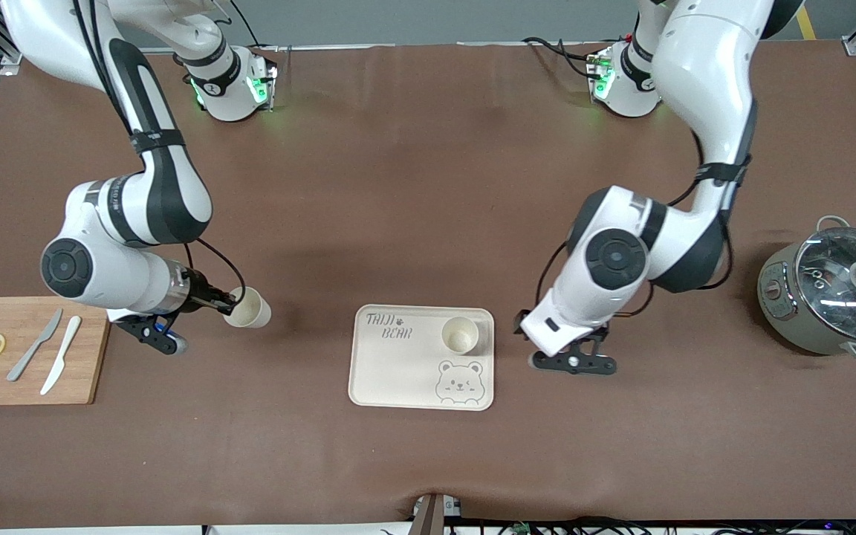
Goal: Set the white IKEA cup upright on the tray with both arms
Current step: 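Open the left gripper while the right gripper lifts its cup toward the tray, then carry the cup over the tray while the left gripper withdraws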
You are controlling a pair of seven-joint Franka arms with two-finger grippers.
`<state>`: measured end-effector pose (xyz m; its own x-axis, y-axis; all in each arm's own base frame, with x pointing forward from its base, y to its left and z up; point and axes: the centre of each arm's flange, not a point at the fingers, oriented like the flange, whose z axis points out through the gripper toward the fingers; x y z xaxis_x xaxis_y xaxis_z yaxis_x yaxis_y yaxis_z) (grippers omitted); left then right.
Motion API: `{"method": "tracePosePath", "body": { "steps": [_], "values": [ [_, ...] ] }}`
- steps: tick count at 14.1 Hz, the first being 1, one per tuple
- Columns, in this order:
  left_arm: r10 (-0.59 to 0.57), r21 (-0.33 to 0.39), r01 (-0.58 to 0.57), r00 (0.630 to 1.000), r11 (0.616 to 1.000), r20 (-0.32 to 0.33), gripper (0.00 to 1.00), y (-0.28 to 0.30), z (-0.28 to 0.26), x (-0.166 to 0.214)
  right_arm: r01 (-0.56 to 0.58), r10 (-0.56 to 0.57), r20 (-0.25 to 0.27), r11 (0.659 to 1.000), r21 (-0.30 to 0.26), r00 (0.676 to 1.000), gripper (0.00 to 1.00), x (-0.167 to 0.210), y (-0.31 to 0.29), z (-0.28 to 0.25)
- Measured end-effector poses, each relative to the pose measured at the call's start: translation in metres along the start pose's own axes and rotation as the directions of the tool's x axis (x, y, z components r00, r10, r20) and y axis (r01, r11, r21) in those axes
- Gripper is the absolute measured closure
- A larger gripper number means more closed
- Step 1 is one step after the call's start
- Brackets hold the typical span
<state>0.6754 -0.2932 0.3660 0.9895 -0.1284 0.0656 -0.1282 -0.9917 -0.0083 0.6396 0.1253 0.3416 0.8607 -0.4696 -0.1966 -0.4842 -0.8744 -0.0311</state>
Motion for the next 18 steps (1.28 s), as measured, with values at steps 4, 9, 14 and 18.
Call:
{"method": "tracePosePath", "body": {
  "steps": [4,9,14,18],
  "values": [
    [0.032,0.011,-0.033,0.999,0.999,0.005,0.0,-0.052,-0.017,-0.003,-0.105,0.102,0.037,0.991,0.077,0.994,0.97,0.001,-0.026,-0.001],
    [0.038,0.023,-0.038,0.999,0.999,0.001,0.0,-0.094,-0.046,-0.02,-0.231,0.228,0.049,0.97,0.073,0.972,0.97,-0.015,-0.089,0.027],
    [0.012,0.031,-0.012,1.0,0.999,-0.016,0.0,-0.121,-0.071,-0.032,-0.322,0.32,0.036,0.942,0.098,0.947,0.97,-0.028,-0.125,0.025],
    [0.009,0.041,-0.008,1.0,0.999,-0.025,0.0,-0.164,-0.087,-0.041,-0.346,0.347,0.014,0.929,0.13,0.938,0.97,-0.049,-0.154,0.039]
  ]
}}
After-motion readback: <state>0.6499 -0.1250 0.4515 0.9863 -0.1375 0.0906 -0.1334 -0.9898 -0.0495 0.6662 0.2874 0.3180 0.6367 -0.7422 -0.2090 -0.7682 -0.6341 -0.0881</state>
